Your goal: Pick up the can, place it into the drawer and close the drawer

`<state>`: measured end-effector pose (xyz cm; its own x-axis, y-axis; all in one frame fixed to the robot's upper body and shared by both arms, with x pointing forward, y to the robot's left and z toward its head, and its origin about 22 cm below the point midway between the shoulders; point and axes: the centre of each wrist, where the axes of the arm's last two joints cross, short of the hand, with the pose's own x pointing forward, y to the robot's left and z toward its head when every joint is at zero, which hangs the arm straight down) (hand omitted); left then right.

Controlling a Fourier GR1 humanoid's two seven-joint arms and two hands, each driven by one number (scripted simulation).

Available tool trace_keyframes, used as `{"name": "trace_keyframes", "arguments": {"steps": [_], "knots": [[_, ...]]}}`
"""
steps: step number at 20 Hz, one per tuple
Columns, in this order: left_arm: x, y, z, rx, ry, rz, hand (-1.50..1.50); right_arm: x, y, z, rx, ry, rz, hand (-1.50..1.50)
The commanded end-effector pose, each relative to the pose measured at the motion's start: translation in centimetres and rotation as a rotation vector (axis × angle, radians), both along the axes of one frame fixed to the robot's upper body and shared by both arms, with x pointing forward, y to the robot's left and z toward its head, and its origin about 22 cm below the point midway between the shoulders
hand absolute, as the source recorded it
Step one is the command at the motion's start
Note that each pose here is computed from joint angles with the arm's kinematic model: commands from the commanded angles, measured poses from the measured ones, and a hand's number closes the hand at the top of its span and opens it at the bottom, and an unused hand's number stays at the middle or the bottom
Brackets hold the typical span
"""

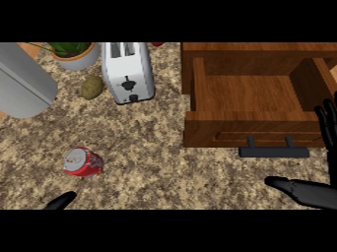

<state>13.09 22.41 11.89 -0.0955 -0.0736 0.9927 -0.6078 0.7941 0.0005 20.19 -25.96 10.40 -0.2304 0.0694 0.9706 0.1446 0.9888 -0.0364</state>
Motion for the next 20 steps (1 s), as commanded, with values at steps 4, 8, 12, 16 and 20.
{"name": "trace_keyframes", "arguments": {"steps": [4,8,12,16,20], "knots": [[1.1,0.3,-0.5,-0.007,0.044,0.0,-1.5,-0.8,-0.7,-0.7,-0.007,0.001,-0.021,-1.5],[3.2,-0.7,-3.3,-0.029,0.05,0.007,-1.5,-1.0,-1.9,-0.5,-0.005,-0.012,-0.009,-1.5],[1.7,-1.3,-6.0,-0.053,0.109,0.022,-1.5,-1.0,-1.1,1.6,-0.016,-0.027,-0.021,-1.5],[2.6,-3.7,-7.4,-0.033,0.115,0.02,-1.5,-2.3,-2.2,0.4,-0.021,-0.027,-0.023,-1.5],[3.5,-3.6,-11.3,-0.031,0.153,0.039,-1.5,-2.2,-1.8,0.0,-0.018,-0.041,-0.024,-1.5]]}}
